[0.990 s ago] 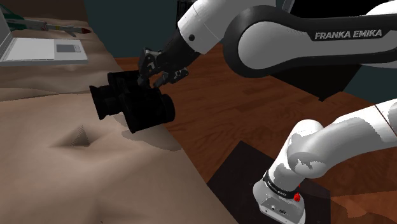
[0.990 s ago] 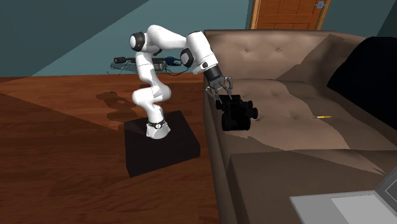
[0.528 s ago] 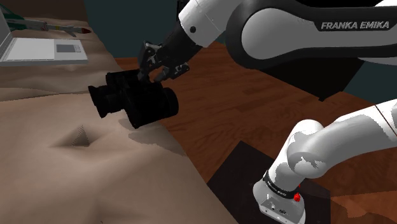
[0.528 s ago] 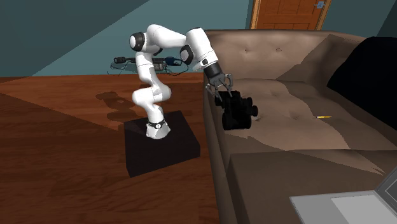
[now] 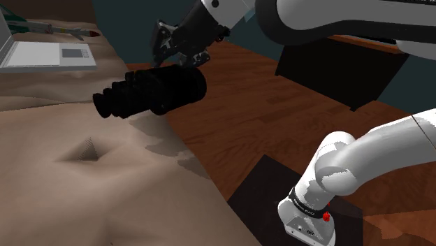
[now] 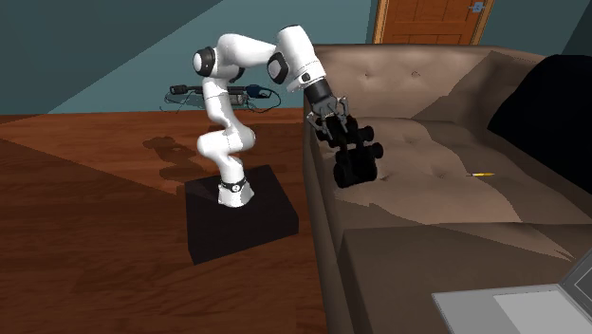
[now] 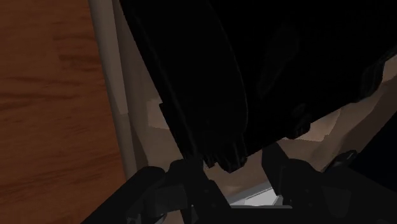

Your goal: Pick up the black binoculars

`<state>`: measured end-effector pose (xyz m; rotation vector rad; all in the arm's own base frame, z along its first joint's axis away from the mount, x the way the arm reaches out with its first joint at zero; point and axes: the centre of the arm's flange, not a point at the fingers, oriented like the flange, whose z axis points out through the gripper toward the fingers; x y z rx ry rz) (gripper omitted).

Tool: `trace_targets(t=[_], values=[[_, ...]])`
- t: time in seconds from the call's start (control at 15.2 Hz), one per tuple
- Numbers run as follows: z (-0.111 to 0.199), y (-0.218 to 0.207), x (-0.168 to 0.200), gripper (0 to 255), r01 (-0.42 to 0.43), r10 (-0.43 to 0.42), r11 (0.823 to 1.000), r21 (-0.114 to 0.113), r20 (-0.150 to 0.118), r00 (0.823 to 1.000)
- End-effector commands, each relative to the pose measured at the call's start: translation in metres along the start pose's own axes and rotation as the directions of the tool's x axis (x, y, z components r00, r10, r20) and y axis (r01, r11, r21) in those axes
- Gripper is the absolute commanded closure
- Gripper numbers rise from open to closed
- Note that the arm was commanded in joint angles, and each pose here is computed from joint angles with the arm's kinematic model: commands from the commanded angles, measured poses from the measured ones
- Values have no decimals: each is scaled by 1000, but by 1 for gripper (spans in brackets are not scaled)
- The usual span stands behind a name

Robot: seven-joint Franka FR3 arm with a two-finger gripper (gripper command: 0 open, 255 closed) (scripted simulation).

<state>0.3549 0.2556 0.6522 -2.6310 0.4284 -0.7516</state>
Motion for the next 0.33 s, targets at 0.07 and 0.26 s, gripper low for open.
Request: trace_targets(t=[0.07, 0.26], values=[[-14, -8, 6, 255, 0, 0, 1000, 2, -2, 1000], [-19, -11, 9, 255, 0, 0, 1000, 2, -2, 1000]])
